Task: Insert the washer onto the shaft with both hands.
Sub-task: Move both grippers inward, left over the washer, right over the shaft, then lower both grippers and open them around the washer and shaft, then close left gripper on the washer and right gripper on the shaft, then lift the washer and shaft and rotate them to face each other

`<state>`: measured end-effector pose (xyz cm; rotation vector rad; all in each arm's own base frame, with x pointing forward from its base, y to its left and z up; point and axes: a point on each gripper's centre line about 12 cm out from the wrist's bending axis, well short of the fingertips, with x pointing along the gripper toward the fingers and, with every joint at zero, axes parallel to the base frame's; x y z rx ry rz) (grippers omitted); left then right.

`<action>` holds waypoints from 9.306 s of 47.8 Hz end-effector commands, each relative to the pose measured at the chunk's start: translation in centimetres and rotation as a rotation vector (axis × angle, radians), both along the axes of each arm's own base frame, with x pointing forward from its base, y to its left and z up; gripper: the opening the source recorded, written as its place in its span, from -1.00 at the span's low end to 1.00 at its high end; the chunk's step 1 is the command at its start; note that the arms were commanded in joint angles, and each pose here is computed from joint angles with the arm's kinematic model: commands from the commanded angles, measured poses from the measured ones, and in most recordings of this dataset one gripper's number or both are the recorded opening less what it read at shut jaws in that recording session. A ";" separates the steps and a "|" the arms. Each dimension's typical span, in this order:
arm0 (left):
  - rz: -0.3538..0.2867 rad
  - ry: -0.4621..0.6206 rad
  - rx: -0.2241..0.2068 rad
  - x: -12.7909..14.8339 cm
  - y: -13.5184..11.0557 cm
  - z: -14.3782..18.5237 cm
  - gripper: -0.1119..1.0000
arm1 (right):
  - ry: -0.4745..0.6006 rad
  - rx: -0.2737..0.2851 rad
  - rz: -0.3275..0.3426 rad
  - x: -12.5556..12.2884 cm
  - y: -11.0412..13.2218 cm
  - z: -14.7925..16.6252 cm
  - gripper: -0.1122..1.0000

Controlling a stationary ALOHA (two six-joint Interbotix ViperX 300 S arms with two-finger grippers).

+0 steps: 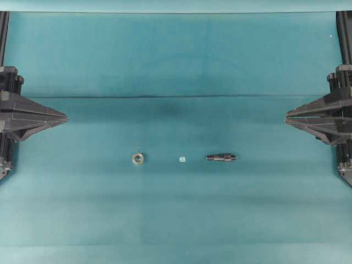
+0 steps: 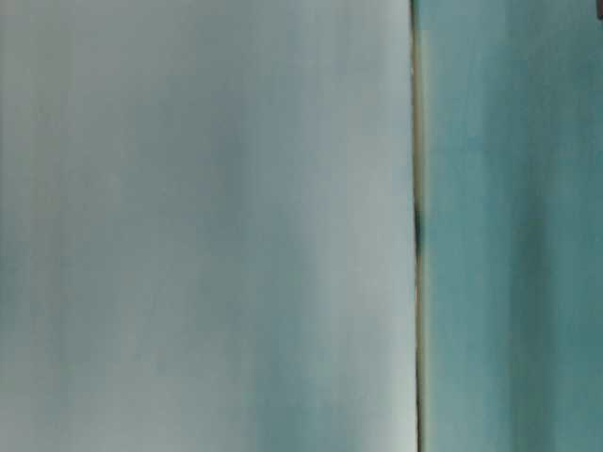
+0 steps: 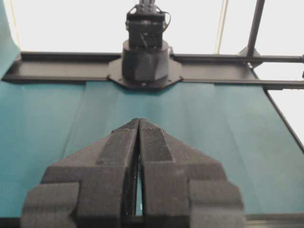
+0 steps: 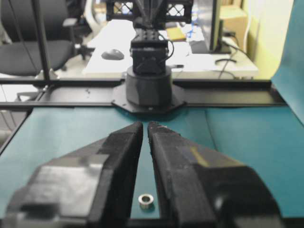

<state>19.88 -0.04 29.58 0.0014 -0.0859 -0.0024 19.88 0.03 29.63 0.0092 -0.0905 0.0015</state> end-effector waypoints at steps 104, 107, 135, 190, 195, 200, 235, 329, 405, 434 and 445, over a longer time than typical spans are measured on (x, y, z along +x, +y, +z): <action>-0.003 1.019 -0.011 15.0 -0.8 -10.4 -0.76 | 1.237 -0.032 0.041 12.4 0.9 -10.4 -0.98; -0.012 1.018 0.010 15.0 -0.8 -10.4 -0.76 | 1.230 -0.038 0.042 12.6 0.9 -10.5 -0.98; 0.004 1.014 0.008 15.6 0.0 -10.9 0.07 | 1.215 -0.026 0.029 13.1 0.6 -11.8 -0.61; 0.000 1.071 0.000 16.1 -0.4 -15.9 0.87 | 1.206 -0.007 -0.001 11.5 -0.5 -16.6 0.88; 0.000 1.066 0.001 16.3 -0.3 -16.5 0.87 | 1.218 -0.005 -0.004 11.5 -0.6 -17.2 0.88; 0.000 1.066 0.001 16.4 -0.3 -16.8 0.87 | 1.229 -0.004 -0.004 11.6 -0.6 -18.0 0.88; 0.000 1.088 -0.001 16.3 -0.4 -18.8 0.87 | 1.243 -0.004 -0.005 12.2 -0.6 -19.4 0.88; 0.000 1.084 -0.003 16.9 -0.4 -19.2 0.30 | 1.270 -0.010 0.015 12.0 0.2 -20.3 0.38; 0.000 0.922 -0.004 17.1 -0.3 -15.6 -0.17 | 1.085 0.065 -0.037 12.6 -0.5 -17.5 -0.80; 0.009 0.690 -0.019 17.1 0.1 -12.1 -0.17 | 0.825 0.179 -0.077 11.3 -0.6 -15.2 -0.80; 0.020 0.574 -0.035 16.8 0.6 -11.1 -0.17 | 0.707 0.179 -0.069 11.4 -0.6 -14.2 -0.80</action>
